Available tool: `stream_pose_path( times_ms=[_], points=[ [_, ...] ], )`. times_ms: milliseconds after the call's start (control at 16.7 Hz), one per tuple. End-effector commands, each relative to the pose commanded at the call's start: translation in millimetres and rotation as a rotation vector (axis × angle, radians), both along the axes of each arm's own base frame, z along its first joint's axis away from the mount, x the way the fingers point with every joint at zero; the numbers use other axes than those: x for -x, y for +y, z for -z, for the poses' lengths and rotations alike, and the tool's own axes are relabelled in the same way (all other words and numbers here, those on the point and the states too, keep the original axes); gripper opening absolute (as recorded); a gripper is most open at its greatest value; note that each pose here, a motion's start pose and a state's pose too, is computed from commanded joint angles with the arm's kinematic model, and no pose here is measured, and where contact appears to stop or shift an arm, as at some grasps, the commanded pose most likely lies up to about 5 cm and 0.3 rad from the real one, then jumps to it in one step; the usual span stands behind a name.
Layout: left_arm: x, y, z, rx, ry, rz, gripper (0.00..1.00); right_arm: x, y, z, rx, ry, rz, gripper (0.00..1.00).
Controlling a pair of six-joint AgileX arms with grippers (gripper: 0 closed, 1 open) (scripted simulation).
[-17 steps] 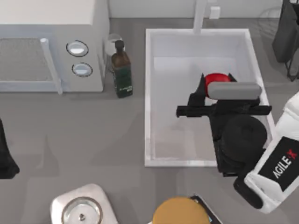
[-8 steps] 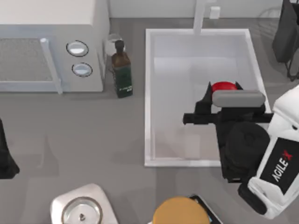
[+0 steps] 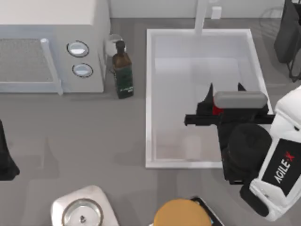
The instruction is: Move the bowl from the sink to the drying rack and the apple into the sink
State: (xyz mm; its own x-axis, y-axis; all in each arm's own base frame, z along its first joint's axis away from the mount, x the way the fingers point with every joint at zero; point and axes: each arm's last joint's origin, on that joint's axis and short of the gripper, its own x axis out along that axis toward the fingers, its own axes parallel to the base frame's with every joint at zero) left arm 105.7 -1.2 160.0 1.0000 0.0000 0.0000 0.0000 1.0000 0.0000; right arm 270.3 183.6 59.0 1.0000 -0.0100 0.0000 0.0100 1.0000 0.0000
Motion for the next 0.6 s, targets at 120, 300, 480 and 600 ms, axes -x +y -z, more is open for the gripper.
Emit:
stream_pose_path(
  times_ms=[120,300,480,600],
  points=[
    [0.0,0.0,0.0,0.0,0.0,0.0,1.0,0.0,0.0,0.0,0.0,0.0,0.0,0.9],
    [0.0,0.0,0.0,0.0,0.0,0.0,1.0,0.0,0.0,0.0,0.0,0.0,0.0,1.0],
    [0.0,0.0,0.0,0.0,0.0,0.0,1.0,0.0,0.0,0.0,0.0,0.0,0.0,1.0],
    [0.0,0.0,0.0,0.0,0.0,0.0,1.0,0.0,0.0,0.0,0.0,0.0,0.0,1.0]
  ],
)
